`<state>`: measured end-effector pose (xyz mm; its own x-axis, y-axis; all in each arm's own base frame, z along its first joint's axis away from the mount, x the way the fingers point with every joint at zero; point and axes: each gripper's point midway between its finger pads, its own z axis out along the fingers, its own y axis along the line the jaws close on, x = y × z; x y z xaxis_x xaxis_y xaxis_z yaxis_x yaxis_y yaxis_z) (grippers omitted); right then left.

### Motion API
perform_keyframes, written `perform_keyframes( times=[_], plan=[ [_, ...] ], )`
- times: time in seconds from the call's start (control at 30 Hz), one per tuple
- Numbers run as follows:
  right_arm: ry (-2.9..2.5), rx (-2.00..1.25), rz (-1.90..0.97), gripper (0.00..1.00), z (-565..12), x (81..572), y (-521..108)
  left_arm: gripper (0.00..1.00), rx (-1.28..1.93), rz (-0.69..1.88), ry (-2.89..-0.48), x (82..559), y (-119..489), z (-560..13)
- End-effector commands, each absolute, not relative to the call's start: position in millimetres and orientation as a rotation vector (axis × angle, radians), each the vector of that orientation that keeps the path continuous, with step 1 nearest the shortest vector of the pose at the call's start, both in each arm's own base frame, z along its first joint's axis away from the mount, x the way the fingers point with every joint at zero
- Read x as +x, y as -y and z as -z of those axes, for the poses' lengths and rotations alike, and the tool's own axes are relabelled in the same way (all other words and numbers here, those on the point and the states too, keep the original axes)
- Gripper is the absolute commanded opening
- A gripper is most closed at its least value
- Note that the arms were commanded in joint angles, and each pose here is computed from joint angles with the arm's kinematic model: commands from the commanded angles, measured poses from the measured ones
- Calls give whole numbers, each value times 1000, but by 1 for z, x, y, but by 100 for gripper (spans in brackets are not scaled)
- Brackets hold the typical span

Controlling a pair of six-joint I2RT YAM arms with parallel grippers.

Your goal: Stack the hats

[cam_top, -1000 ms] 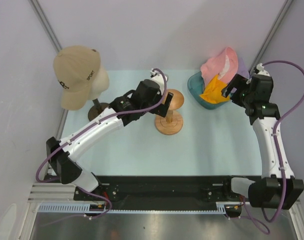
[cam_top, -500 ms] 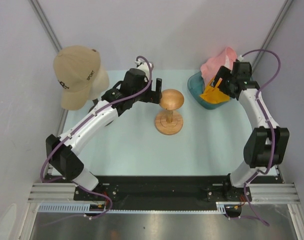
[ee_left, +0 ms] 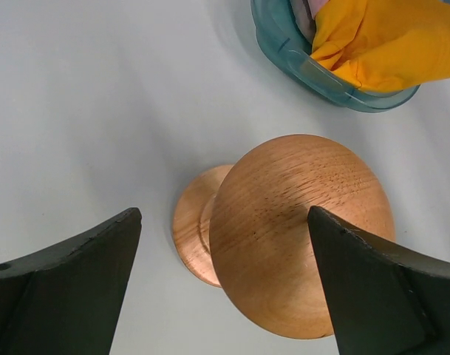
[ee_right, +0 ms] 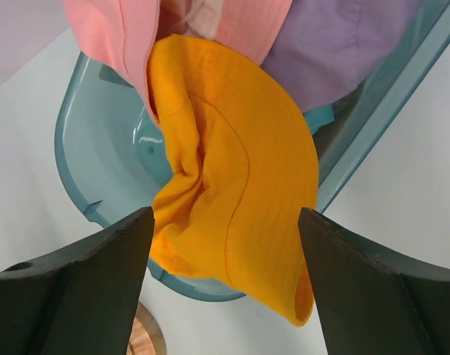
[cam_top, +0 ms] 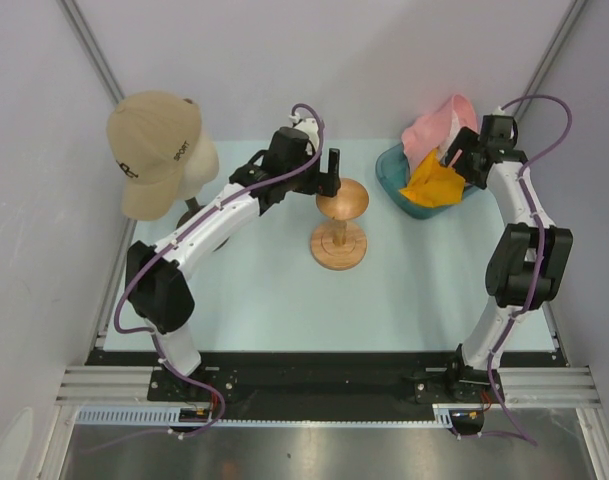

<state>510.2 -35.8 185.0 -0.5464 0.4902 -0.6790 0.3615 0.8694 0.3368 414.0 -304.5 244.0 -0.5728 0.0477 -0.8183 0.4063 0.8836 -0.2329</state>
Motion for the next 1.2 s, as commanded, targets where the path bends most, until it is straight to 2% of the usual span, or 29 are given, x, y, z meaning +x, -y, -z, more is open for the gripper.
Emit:
perform_keyframes(
  times=[0.0, 0.13, 0.33, 0.73, 0.83, 0.9, 0.93, 0.97, 1.0, 1.03, 1.17],
  plan=[
    [-2195, 595, -212, 83, -189, 516, 28, 100, 324, 537, -2116, 413, 304, -262],
    [-2206, 649, -104, 82, -182, 507, 40, 100, 327, 505, -2140, 412, 297, -256],
    [-2128, 722, -13, 82, -202, 492, 67, 100, 329, 514, -2142, 407, 295, -254],
    [-2170, 672, -255, 81, -184, 507, 30, 100, 287, 532, -2141, 389, 283, -254],
    [-2178, 638, -311, 77, -183, 518, 19, 100, 285, 522, -2141, 384, 278, -254],
    [-2188, 617, -344, 63, -184, 523, 11, 100, 276, 513, -2146, 382, 274, -252],
    [-2186, 604, -361, 49, -189, 527, 9, 100, 272, 516, -2137, 381, 273, -255],
    [-2180, 590, -388, 16, -195, 528, 5, 100, 267, 513, -2135, 381, 272, -256],
    [-2172, 584, -402, 3, -202, 528, 2, 100, 261, 510, -2135, 380, 271, -256],
    [-2136, 561, -414, 0, -226, 528, -1, 100, 255, 511, -2125, 380, 270, -259],
    [-1978, 455, -444, 0, -315, 517, -14, 100, 244, 505, -2102, 379, 266, -267]
  ],
)
